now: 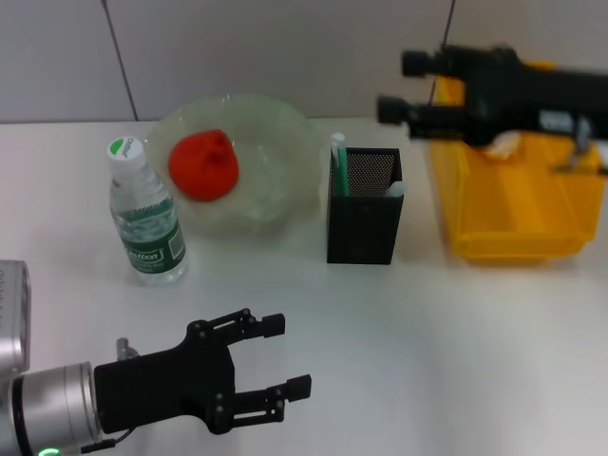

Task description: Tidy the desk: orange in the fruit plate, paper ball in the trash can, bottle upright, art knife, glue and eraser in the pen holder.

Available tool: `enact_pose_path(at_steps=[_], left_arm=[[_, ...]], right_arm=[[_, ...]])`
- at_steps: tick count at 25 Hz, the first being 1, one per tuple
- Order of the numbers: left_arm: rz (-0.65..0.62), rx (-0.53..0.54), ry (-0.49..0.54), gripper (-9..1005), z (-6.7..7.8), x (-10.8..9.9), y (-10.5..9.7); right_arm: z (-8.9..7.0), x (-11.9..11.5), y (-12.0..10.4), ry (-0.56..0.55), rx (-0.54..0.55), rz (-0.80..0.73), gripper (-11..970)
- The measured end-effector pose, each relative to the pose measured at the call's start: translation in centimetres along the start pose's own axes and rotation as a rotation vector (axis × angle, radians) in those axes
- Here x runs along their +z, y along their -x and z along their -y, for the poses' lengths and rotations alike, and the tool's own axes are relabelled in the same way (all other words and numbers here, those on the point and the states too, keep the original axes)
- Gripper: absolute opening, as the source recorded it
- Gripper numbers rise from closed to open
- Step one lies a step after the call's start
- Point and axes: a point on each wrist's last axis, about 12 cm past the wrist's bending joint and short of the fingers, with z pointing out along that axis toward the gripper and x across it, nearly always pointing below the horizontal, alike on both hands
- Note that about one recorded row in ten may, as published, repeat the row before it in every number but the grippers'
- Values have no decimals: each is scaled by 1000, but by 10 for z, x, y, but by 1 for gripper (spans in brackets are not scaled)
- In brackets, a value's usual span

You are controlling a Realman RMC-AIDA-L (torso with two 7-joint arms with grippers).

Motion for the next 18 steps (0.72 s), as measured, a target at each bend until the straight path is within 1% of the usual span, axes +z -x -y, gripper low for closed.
enact_pose_path(at_steps=[1, 2, 3, 4, 5, 7, 8, 9, 10, 11, 12, 14, 18], left_arm=[[-1, 0, -2, 807, 0, 0, 0], [-1, 0, -2, 807, 0, 0, 0], [-4, 2, -4, 807, -1, 0, 1], [-6, 5, -4, 807, -1, -1, 1], [-6, 5, -4, 807, -1, -1, 1], [-8, 7, 0, 807, -2, -3, 2], [-9, 7, 1, 807, -2, -3, 2], [-9, 7, 3, 807, -3, -4, 2], [-11, 8, 5, 807, -3, -5, 2], [-11, 8, 5, 807, -3, -5, 2], [-13, 9, 6, 807, -4, -5, 3], [-20, 15, 12, 807, -6, -6, 4], [-26, 18, 13, 807, -7, -7, 4]], right_arm=[[-5, -9, -24, 40, 32, 42, 790], [-5, -9, -24, 40, 32, 42, 790], [-8, -14, -38, 65, 46, 47, 789], [-15, -20, -58, 110, 59, 50, 789], [-15, -20, -58, 110, 59, 50, 789], [-26, -26, -80, 144, 81, 45, 789], [-29, -28, -87, 150, 89, 38, 789], [-38, -33, -103, 155, 101, 12, 789], [-38, -33, -103, 155, 101, 12, 789], [-45, -35, -115, 159, 102, -13, 789], [-45, -35, -115, 159, 102, -13, 789], [-54, -36, -129, 161, 93, -50, 790], [-59, -36, -136, 167, 86, -77, 790]])
